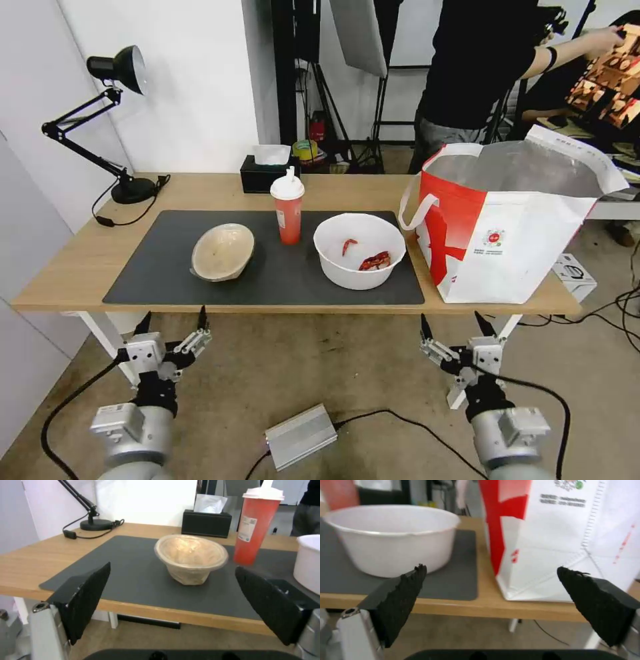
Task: Pick up the trash from the table and place it into the takeout bag.
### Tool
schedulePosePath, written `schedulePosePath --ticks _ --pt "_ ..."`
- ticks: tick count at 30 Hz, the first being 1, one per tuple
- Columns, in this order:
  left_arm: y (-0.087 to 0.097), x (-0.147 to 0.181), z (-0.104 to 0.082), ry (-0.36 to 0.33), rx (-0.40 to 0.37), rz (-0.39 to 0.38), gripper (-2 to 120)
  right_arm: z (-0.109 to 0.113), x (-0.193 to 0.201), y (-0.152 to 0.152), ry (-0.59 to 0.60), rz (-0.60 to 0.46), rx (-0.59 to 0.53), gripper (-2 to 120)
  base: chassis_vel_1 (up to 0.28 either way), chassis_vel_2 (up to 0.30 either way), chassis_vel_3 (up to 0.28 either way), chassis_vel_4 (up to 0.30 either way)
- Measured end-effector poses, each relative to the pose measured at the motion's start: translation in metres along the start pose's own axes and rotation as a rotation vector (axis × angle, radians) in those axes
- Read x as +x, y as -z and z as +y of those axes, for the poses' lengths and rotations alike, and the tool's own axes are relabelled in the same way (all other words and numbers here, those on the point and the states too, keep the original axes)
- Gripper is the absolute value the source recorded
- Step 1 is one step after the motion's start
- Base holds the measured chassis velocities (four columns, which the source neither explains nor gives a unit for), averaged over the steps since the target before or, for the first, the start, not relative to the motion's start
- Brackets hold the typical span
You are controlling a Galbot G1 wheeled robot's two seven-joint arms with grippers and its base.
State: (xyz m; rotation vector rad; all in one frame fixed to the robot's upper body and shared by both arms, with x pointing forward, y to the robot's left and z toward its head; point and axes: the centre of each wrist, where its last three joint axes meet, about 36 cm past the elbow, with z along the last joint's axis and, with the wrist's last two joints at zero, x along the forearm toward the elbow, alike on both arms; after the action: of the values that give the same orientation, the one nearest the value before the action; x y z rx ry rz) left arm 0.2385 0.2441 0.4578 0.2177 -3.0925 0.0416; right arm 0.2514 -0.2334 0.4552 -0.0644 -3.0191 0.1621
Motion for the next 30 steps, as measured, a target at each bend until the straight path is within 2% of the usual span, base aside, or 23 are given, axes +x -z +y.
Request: schedulePosePath --ticks 8,21,30 --pt "-0.001 0.002 0.001 0.000 -0.006 -0.009 100 -0.009 -0.014 0.021 -0.059 0.081 0.029 100 0.000 0.000 0.000 0.000" --pt "-0.006 0.005 0.004 -0.040 -0.045 -0.021 100 -0.009 -0.012 0.023 -0.062 0.085 0.027 100 0.000 0.000 0.000 0.000" --pt "-0.011 0.004 0.007 -0.063 -0.063 -0.033 100 -0.011 -0.007 0.020 0.006 0.050 0.017 100 0.000 0.000 0.000 0.000"
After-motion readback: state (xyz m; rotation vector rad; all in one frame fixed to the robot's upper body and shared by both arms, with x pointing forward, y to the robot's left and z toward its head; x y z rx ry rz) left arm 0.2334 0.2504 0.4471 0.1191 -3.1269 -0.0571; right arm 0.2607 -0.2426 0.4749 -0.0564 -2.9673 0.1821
